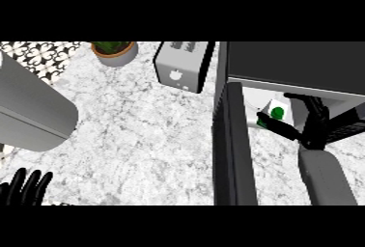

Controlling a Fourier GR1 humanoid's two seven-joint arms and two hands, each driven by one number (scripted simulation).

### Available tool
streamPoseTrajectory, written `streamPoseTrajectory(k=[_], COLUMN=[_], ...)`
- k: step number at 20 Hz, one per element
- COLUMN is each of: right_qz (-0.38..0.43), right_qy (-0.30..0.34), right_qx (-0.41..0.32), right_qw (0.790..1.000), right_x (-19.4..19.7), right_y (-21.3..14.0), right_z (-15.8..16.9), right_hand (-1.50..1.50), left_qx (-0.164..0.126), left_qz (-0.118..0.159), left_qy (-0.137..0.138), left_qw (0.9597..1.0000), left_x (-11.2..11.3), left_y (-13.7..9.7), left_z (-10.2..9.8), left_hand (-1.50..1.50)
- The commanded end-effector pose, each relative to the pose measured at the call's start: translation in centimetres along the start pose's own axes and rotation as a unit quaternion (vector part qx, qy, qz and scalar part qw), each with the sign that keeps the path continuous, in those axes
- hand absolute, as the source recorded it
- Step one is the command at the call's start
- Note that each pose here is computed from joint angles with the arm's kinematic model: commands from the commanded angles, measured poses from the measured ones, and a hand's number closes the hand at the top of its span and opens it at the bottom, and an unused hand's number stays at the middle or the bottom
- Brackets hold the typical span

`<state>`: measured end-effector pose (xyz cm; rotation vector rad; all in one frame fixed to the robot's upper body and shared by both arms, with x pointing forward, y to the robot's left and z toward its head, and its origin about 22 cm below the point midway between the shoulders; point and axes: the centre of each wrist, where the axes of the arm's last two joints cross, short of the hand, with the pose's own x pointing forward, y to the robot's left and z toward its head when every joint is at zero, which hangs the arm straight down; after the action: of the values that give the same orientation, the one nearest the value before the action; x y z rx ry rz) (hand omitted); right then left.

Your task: Pick up the milk, place it into the microwave and close the microwave

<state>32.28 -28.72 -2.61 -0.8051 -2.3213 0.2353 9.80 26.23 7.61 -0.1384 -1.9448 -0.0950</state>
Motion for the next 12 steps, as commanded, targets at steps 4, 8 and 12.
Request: streamPoseTrajectory(k=[4,8,12], right_qz=[-0.046,-0.058,-0.057], right_qy=[0.136,0.159,0.216], right_qx=[0.034,0.048,0.077], right_qw=[0.989,0.984,0.972], right_x=[-0.1,0.0,-0.4], right_y=[3.9,5.1,5.8], right_z=[-1.9,-1.8,-6.4], right_hand=[-1.50,-1.50,-1.50], left_qx=[-0.022,-0.031,-0.023], left_qz=[0.000,0.000,-0.003], left_qy=[0.002,-0.004,0.001], left_qw=[0.9998,0.9995,0.9997], left_x=[-0.4,-0.2,-0.6], left_y=[-0.4,-0.7,-1.3], left_z=[-0.6,-1.2,-1.3], left_hand=[-1.50,-1.50,-1.50])
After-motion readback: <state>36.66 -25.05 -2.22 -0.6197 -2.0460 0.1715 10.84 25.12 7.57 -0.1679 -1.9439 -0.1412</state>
